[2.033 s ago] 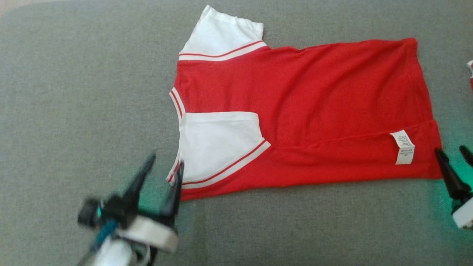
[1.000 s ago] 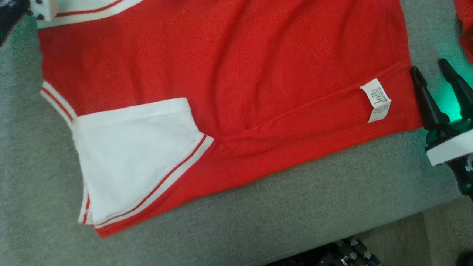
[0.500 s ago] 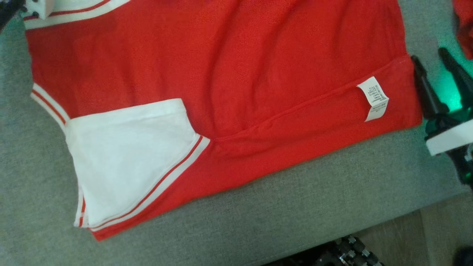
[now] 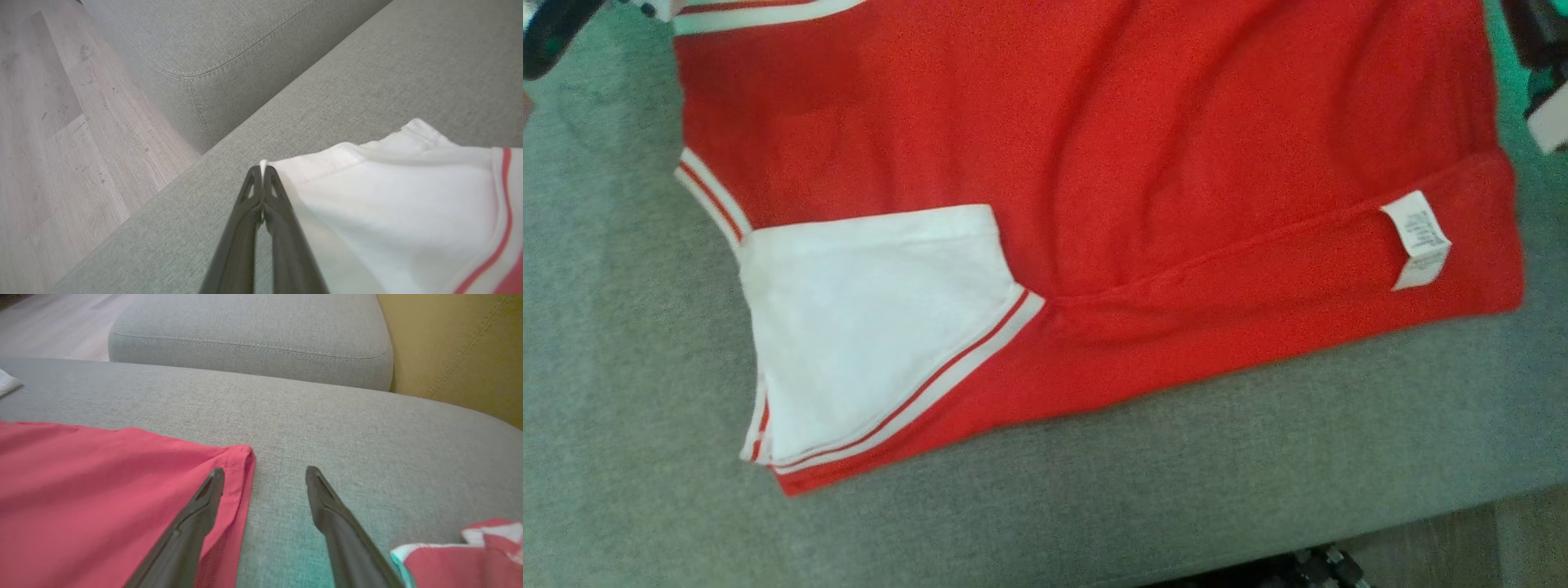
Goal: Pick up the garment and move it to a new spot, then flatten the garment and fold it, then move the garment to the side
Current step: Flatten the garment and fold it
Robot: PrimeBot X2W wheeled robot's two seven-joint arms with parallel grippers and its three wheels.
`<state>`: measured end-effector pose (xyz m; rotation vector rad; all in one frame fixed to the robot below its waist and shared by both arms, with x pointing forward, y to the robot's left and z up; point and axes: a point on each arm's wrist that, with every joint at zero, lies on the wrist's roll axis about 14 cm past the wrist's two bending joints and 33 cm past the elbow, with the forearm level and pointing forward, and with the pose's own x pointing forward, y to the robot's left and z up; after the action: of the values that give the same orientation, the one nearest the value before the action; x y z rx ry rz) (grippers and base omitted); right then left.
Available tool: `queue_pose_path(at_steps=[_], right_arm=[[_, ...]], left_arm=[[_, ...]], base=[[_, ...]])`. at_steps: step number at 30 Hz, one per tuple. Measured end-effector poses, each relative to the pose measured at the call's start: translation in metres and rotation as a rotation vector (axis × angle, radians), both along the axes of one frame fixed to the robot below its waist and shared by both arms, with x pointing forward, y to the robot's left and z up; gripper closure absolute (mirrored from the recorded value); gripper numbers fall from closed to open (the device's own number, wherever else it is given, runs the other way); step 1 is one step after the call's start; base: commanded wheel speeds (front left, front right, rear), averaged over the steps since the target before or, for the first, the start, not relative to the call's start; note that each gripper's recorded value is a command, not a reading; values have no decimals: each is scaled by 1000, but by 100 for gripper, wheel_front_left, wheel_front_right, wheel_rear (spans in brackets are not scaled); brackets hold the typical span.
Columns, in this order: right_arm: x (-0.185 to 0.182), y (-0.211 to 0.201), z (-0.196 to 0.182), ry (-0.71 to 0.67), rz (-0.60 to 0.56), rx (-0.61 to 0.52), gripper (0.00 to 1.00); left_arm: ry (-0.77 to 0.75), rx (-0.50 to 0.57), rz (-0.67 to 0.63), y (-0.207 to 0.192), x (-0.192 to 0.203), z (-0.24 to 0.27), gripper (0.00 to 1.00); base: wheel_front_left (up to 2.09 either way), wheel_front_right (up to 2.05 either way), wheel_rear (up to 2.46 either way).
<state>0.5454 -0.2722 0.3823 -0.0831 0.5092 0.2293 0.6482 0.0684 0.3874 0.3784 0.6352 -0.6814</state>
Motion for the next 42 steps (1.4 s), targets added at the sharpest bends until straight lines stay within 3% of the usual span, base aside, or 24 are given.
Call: queue_pose_path(at_steps=[11, 13, 14, 16, 17, 18, 19, 20, 29, 36, 42], right_arm=[[22, 11, -29, 102, 61, -81, 0], [25, 13, -30, 109, 70, -88, 7], [26, 14, -30, 111, 75, -91, 17], [28, 17, -31, 117, 90, -97, 51], [28, 19, -31, 120, 98, -98, 51], [28, 21, -32, 124, 106, -101, 70], [29, 23, -32, 127, 112, -102, 95], [29, 25, -33, 130, 120, -103, 100], [35, 23, -14, 51, 127, -101, 100], [58, 19, 38, -145, 81, -32, 100], [60, 14, 59, -213, 52, 13, 100]], left_arm=[[-8, 25, -6, 13, -5, 0, 100], [-2, 29, -8, 14, -7, -2, 100], [-1, 33, -10, 14, -7, -2, 100], [-4, 36, -13, 15, -8, -3, 100], [-1, 34, -11, 16, -9, -2, 100], [-1, 33, -9, 17, -9, -2, 100], [-7, 31, -8, 17, -8, 0, 100], [-10, 32, -6, 18, -7, 2, 100], [-148, -2, -18, 21, 0, 32, 100], [-382, -97, -27, 17, 15, 95, 100], [-455, -156, -16, 19, 9, 124, 100]], base=[[0, 0, 0], [0, 0, 0], [0, 0, 0], [0, 0, 0], [0, 0, 0], [0, 0, 0], [0, 0, 0], [0, 0, 0], [0, 0, 0], [0, 0, 0], [0, 0, 0]])
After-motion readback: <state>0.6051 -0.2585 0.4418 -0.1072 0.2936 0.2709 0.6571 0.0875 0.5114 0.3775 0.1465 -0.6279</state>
